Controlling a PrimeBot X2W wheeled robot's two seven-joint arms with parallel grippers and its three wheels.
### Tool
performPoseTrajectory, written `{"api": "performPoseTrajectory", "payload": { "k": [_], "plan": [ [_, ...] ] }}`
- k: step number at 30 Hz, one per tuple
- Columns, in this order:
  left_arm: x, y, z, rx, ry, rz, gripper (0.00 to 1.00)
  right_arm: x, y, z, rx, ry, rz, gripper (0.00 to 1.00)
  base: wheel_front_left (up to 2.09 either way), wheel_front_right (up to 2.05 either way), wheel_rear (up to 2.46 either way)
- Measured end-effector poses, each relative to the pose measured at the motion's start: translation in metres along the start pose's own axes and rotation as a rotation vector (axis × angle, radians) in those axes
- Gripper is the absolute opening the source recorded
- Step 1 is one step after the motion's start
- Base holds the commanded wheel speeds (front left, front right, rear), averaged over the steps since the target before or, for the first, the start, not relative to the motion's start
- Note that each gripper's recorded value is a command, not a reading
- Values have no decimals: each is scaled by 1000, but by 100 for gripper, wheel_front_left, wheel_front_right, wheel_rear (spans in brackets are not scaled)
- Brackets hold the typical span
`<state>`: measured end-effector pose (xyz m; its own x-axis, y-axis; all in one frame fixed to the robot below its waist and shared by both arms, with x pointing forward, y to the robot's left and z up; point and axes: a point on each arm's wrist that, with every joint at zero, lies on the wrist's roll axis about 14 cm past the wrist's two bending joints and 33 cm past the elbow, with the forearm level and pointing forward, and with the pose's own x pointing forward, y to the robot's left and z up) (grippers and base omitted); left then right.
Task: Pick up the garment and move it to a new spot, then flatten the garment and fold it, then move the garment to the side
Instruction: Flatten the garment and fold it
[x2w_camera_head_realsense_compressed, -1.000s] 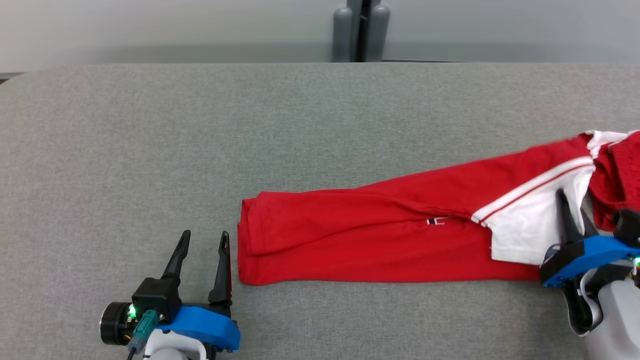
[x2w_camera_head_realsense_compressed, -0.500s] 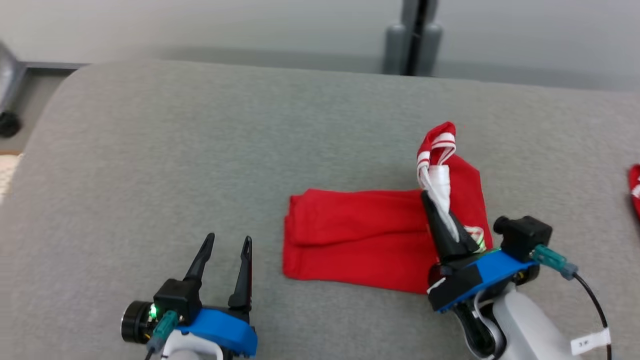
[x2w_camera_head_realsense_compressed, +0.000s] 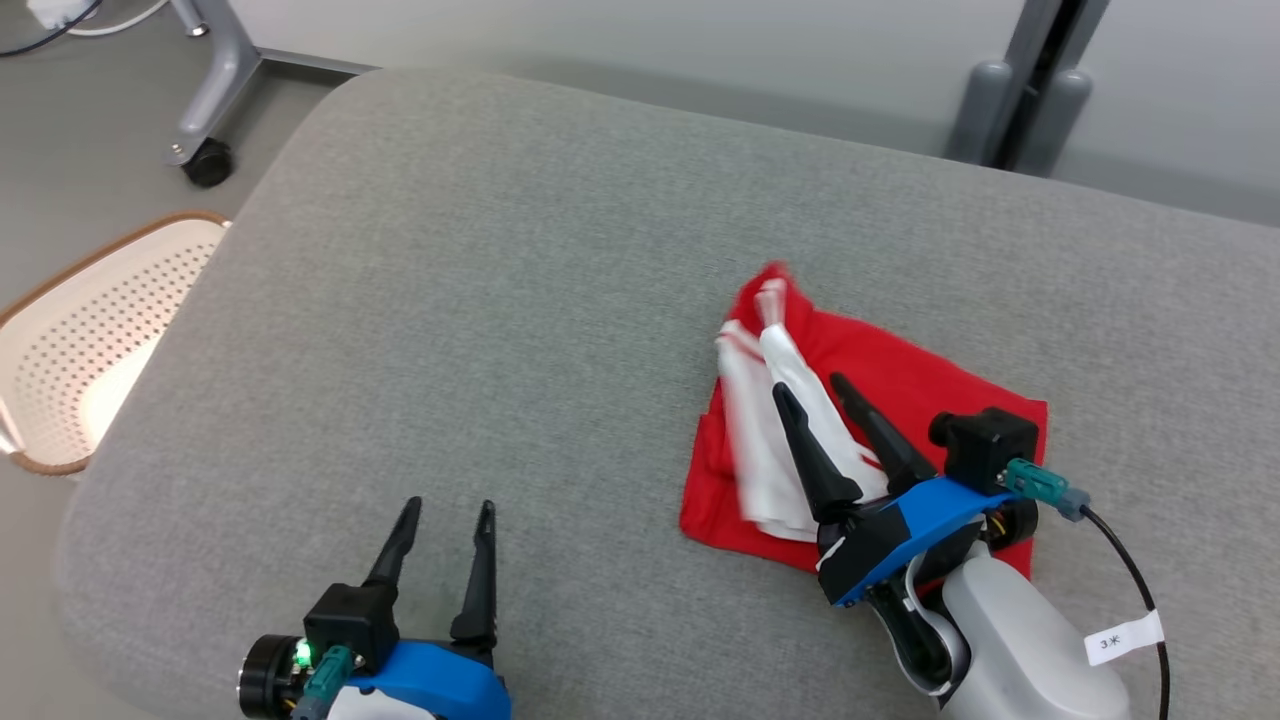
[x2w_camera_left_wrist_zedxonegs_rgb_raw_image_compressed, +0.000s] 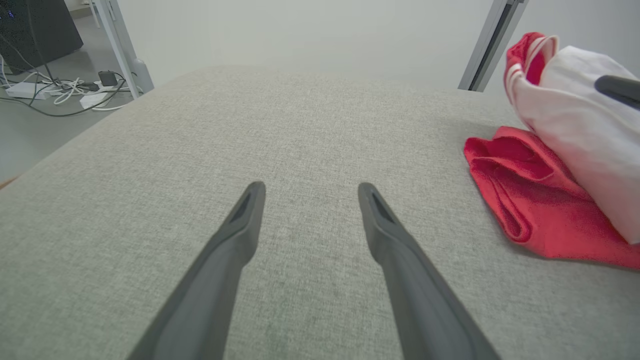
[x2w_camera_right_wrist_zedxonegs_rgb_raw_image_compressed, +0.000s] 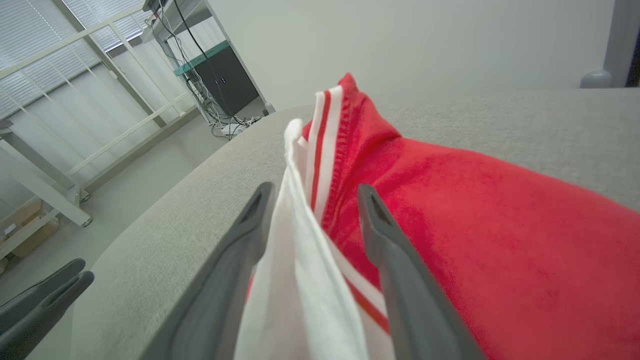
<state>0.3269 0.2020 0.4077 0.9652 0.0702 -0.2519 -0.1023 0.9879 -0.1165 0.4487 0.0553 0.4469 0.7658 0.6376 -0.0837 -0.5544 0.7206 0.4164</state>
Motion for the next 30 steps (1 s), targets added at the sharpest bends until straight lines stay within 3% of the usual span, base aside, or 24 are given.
{"api": "performPoseTrajectory", "payload": {
  "k": [6,14,19,25,30],
  "plan": [
    [15,-7,5,1,-14,-19,100,-19,-48,16,-44,-48,-139,100,0,0,0],
    [48,-37,26,27,-69,-117,100,-89,-127,50,-153,-147,-419,100,0,0,0],
    [57,-50,35,40,-95,-154,100,-126,-141,48,-215,-134,-509,100,0,0,0],
    [47,-56,29,38,-83,-175,100,-163,-146,33,-208,-105,-586,100,0,0,0],
    [43,-60,28,33,-82,-183,100,-170,-142,28,-190,-102,-587,100,0,0,0]
  ]
}}
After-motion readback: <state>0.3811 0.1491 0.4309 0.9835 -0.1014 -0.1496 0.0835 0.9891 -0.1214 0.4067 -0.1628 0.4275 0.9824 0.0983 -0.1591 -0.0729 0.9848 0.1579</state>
